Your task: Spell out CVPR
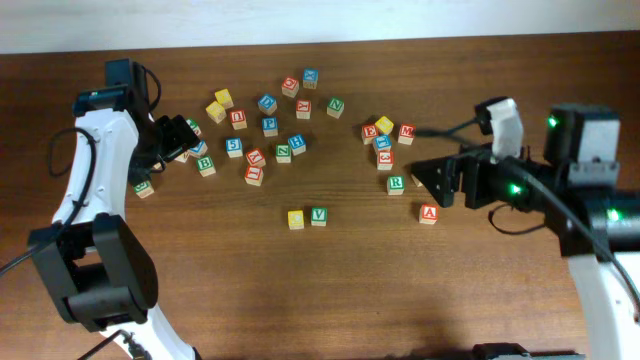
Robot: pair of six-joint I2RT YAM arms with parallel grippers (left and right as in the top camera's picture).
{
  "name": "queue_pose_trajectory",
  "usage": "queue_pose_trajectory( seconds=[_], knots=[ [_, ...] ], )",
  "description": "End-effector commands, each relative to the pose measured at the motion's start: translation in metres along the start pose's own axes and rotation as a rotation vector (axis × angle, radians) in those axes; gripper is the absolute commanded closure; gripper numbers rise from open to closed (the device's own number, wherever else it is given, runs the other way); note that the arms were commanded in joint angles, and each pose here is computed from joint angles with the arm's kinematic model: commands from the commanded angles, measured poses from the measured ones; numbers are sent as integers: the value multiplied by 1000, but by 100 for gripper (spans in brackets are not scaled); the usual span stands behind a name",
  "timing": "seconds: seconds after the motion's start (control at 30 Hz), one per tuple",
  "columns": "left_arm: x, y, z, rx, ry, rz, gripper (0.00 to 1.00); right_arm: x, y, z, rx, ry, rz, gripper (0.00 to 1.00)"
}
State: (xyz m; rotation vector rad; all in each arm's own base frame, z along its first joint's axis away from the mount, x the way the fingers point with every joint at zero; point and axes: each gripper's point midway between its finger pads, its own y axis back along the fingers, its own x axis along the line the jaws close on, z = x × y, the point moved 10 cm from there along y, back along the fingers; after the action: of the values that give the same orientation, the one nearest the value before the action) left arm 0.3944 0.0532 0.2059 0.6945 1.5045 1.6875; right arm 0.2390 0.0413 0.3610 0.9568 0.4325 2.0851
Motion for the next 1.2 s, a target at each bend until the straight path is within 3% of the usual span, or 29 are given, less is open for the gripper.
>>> queue_pose_trajectory(
  seconds=[0.0,0.13,0.23,0.3,0.47,0.63,0.87,1.07,1.1,1.13,1.17],
  knots=[
    [-1,-3,-1,12,10,-2,1,5,-12,9,38,-61,280,2],
    [-1,-3,-1,12,10,-3,1,-4,-31,12,87,-129,407,2],
    [-1,-3,-1,12,10,-3,1,-20,-48,12,130,-173,358,2],
    [-1,-3,-1,12,10,-3,1,-34,-63,5,195,-200,206,1],
    [-1,-3,-1,13,10,-2,1,-66,-88,-11,294,-340,-471,1],
    [-1,-3,-2,17,8,0,1,-83,-104,-16,289,-375,-776,2],
    [-1,-3,-2,16,8,0,1,-107,-141,-37,467,-429,-774,1],
    [-1,-3,-2,16,8,0,1,-115,-155,-31,416,-418,-753,2],
    [-1,-3,-2,16,8,0,1,-113,-157,-31,417,-416,-719,18],
    [-1,-3,-2,16,8,-1,1,-110,-160,-29,424,-390,-644,19],
    [-1,-3,-2,15,8,-1,1,-107,-164,-27,425,-373,-577,3]
  ],
)
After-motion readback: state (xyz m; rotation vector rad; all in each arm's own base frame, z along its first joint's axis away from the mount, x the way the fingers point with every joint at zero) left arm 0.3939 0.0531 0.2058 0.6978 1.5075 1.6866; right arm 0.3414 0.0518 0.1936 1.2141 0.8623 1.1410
